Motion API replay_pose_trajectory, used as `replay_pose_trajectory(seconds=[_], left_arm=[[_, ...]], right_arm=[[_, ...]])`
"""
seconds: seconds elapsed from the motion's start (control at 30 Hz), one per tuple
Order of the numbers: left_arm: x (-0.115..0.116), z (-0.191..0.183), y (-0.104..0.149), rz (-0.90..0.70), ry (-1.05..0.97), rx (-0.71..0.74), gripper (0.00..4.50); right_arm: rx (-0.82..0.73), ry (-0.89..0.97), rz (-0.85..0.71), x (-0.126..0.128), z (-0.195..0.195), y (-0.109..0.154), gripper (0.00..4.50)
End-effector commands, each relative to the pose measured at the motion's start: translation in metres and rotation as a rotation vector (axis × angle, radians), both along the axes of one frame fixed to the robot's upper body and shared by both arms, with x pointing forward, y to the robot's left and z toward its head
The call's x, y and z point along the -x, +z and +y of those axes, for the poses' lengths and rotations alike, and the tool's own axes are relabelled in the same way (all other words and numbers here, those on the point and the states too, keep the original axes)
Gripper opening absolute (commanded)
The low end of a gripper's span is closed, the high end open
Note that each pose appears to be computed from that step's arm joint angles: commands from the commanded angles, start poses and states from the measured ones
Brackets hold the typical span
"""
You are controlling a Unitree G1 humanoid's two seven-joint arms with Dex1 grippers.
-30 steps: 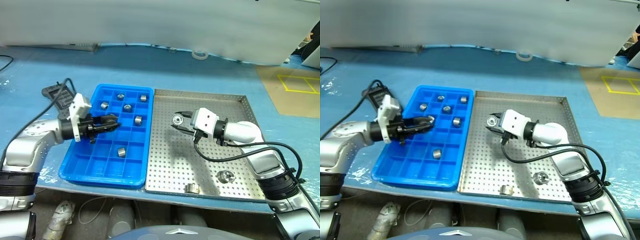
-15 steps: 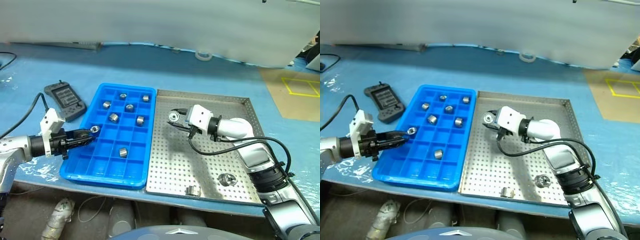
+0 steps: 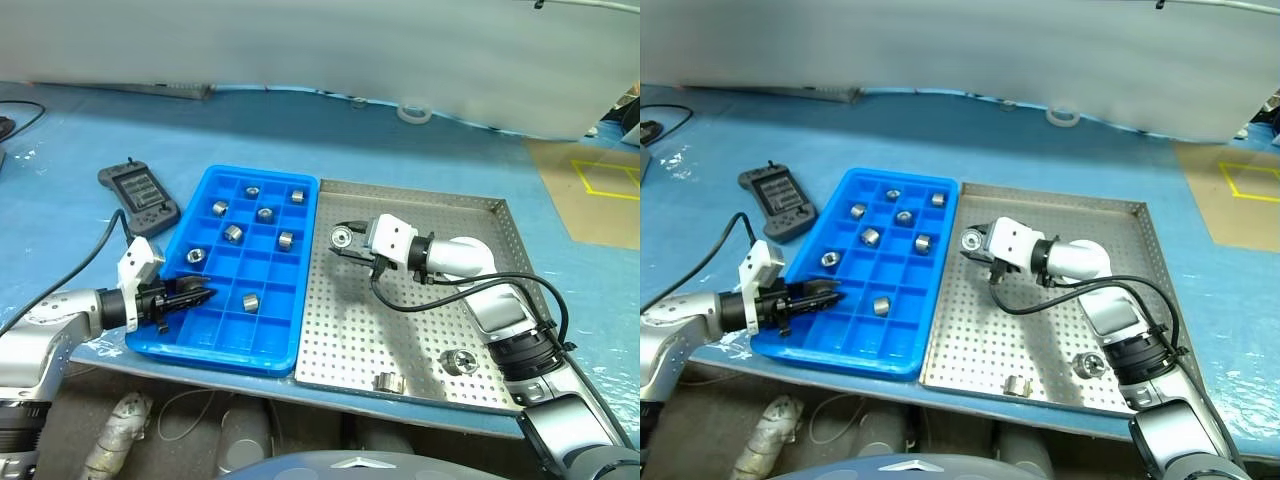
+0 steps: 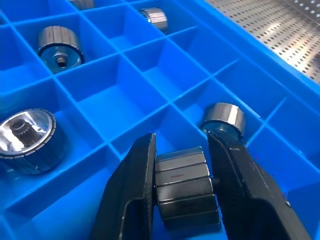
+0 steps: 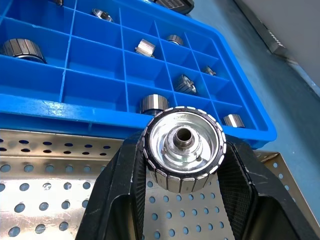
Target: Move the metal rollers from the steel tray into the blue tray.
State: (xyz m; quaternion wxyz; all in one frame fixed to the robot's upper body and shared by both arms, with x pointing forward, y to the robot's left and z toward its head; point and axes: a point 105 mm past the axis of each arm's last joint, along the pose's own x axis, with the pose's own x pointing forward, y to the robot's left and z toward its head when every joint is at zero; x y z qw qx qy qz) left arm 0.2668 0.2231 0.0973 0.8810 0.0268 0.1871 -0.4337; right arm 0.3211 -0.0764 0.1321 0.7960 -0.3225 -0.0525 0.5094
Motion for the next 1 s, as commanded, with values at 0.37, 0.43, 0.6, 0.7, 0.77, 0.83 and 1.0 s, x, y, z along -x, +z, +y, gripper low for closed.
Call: replay_pose_trajectory(seconds=[0.37,0.43,0.6,0.7,0.77,0.83,1.0], left_arm=[[-0.015,-0.011,-0.003,-0.048,-0.005,-0.013,1.27],[-0.016,-0.014,-0.006,-0.036,-0.008,-0.005,1.27],[-0.011,-0.021,-0.015,-0.01,-0.037,-0.014,1.27],[-0.01,-0.023,-0.018,0.0,-0.053,-0.014,1.27],[-0.008,-0.024,-0.02,0.006,-0.066,-0.015,1.27],[-0.008,-0.025,-0.02,0.004,-0.083,-0.012,1.62],[-0.009,-0.024,-0.027,0.017,-0.077,-0.025,3.11]], right_arm=[[-0.01,-0.005,-0.065,-0.003,-0.005,0.013,1.63],[-0.008,-0.007,-0.069,-0.003,-0.005,0.014,1.63],[-0.004,-0.01,-0.072,-0.002,-0.006,0.015,1.63],[-0.002,-0.011,-0.071,-0.002,-0.007,0.015,1.63],[-0.001,-0.011,-0.071,-0.002,-0.007,0.015,1.63],[-0.001,-0.013,-0.071,-0.002,-0.007,0.015,1.63],[-0.002,-0.017,-0.071,-0.003,-0.007,0.016,1.63]])
